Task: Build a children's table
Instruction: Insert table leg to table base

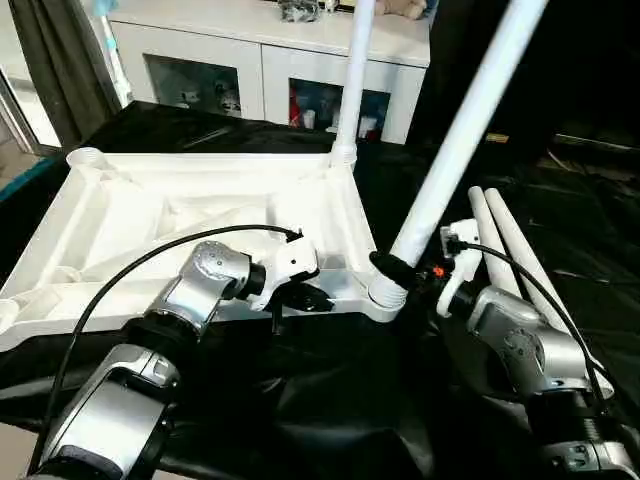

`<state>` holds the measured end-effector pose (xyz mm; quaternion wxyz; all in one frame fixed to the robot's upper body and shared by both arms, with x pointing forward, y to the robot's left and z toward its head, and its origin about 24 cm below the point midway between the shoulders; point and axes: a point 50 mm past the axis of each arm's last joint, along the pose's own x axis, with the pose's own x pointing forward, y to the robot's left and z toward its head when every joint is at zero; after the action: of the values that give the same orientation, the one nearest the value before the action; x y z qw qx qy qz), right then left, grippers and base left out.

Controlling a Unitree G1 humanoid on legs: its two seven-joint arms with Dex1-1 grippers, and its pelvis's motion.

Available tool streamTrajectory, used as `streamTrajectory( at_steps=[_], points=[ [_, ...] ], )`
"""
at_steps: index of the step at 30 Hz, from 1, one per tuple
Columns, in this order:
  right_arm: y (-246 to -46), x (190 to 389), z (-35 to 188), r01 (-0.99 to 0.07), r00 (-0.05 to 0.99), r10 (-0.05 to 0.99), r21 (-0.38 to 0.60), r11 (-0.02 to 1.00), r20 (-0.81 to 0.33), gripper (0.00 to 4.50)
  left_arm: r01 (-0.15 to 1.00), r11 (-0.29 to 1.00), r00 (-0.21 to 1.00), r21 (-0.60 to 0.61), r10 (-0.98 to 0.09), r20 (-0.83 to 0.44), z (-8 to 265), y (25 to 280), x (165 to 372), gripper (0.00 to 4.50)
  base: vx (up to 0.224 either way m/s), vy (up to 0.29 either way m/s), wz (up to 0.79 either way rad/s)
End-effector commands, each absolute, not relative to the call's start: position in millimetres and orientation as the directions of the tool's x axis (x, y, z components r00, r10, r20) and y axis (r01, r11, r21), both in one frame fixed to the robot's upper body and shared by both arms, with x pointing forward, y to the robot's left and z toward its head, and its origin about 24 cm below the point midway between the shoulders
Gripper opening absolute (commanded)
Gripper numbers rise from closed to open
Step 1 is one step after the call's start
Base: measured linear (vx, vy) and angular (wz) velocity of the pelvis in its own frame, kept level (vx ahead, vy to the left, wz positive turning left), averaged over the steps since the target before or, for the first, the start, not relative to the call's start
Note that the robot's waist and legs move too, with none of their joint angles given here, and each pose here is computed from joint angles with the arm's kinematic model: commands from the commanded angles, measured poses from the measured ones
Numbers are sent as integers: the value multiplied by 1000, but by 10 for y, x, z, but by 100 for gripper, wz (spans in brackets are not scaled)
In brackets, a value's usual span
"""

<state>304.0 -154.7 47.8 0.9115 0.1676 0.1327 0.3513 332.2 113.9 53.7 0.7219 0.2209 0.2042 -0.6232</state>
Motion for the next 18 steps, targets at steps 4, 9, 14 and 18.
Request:
streamTrajectory(
  at_steps=[4, 9, 14, 18],
  points=[
    [-1664, 2816, 63, -504, 736, 639, 448, 738, -225, 193, 984, 168, 172, 63, -788, -591, 495, 1209, 3336, 0, 0, 0, 0],
    [-1652, 2752, 12, -555, 737, 634, 324, 766, -235, 193, 982, 176, 185, 75, -785, -591, 503, 1214, 3347, 0, 0, 0, 0],
    [-1608, 2736, 20, -599, 728, 651, 262, 757, -214, 193, 980, 183, 195, 80, -781, -594, 504, 1233, 3357, 0, 0, 0, 0],
    [-1579, 2736, 8, -629, 707, 669, 228, 743, -230, 193, 980, 182, 193, 80, -779, -597, 501, 1245, 3356, 0, 0, 0, 0]
  ],
)
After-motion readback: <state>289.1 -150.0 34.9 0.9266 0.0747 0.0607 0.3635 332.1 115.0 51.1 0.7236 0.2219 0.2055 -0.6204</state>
